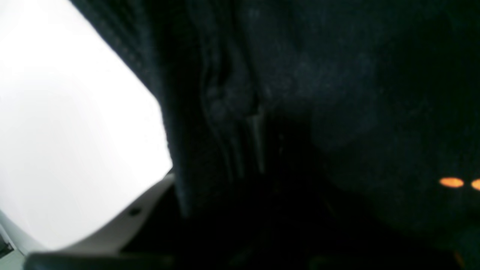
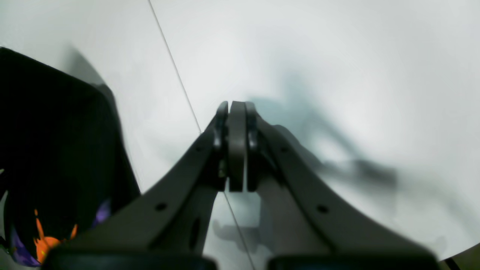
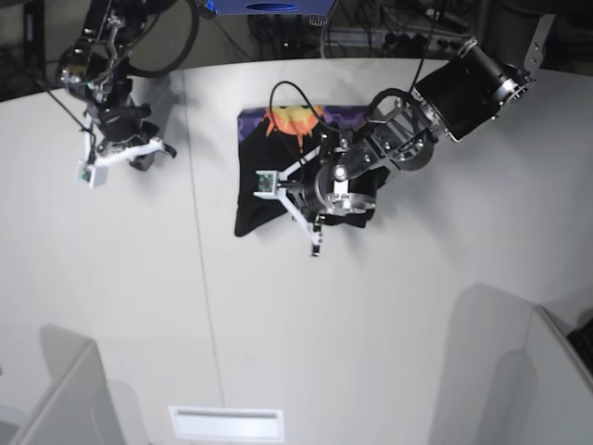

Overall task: Fold the T-shirt properly
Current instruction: 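Grasp the folded shirt with the left gripper and rotate it square on the table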

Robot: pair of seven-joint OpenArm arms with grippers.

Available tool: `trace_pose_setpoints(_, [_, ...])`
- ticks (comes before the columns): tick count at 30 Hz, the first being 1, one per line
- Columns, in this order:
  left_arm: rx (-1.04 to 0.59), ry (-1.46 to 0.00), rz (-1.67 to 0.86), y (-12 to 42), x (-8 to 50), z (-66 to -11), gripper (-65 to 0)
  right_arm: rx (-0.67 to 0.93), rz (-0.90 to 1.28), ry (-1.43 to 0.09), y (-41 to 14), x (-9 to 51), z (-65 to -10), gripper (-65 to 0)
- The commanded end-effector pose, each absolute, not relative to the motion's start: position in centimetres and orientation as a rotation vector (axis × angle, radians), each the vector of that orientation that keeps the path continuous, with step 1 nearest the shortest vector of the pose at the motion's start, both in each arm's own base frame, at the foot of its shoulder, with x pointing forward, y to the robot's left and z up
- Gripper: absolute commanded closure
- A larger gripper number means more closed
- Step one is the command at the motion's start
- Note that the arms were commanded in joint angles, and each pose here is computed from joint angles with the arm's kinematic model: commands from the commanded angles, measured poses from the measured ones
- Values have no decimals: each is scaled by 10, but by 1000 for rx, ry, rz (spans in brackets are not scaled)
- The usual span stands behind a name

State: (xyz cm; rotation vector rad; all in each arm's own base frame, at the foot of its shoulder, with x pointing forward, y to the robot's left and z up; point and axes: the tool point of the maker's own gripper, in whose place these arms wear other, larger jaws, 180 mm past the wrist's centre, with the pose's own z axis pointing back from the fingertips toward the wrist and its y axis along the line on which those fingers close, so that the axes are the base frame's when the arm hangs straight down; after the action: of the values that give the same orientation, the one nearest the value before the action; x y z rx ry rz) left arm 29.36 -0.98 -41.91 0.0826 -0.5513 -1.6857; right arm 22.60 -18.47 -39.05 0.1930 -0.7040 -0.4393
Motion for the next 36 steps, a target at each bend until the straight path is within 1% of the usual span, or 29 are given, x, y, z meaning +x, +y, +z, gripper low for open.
trace_pose_setpoints(1, [57, -552, -1697, -13, 291, -418, 0, 190, -439, -732, -187, 229, -384, 0])
trace_pose_setpoints(14, [54, -554, -1698, -14, 291, -418, 0, 195, -434, -730, -185, 229, -385, 0])
trace_pose_setpoints(19, [63, -517, -1688, -6, 293, -427, 0, 199, -434, -731, -183, 230, -384, 0])
trace_pose_setpoints(24, [69, -534, -1689, -11, 298, -421, 0, 217, -453, -729, -177, 230, -385, 0])
trace_pose_setpoints(25, [69, -537, -1688, -12, 299, -420, -12, 218, -451, -729, -176, 230, -385, 0])
trace_pose_setpoints(28, [82, -553, -1690, -13, 305, -415, -219, 219, -451, -733, -176, 232, -384, 0])
trace_pose_setpoints(30, [86, -555, -1688, -13, 309, -413, -339, 219, -451, -733, -176, 232, -384, 0])
trace_pose_setpoints(31, [88, -560, -1686, -13, 311, -412, -388, 219, -451, -733, -176, 232, -384, 0])
trace_pose_setpoints(32, [86, -570, -1684, -17, 312, -409, -431, 218, -451, -732, -176, 231, -385, 0])
trace_pose_setpoints(34, [96, -584, -1683, -18, 318, -404, -497, 218, -451, -732, -176, 231, -385, 0])
trace_pose_setpoints(36, [106, -596, -1685, -19, 322, -399, -536, 218, -451, -732, -176, 231, -385, 0])
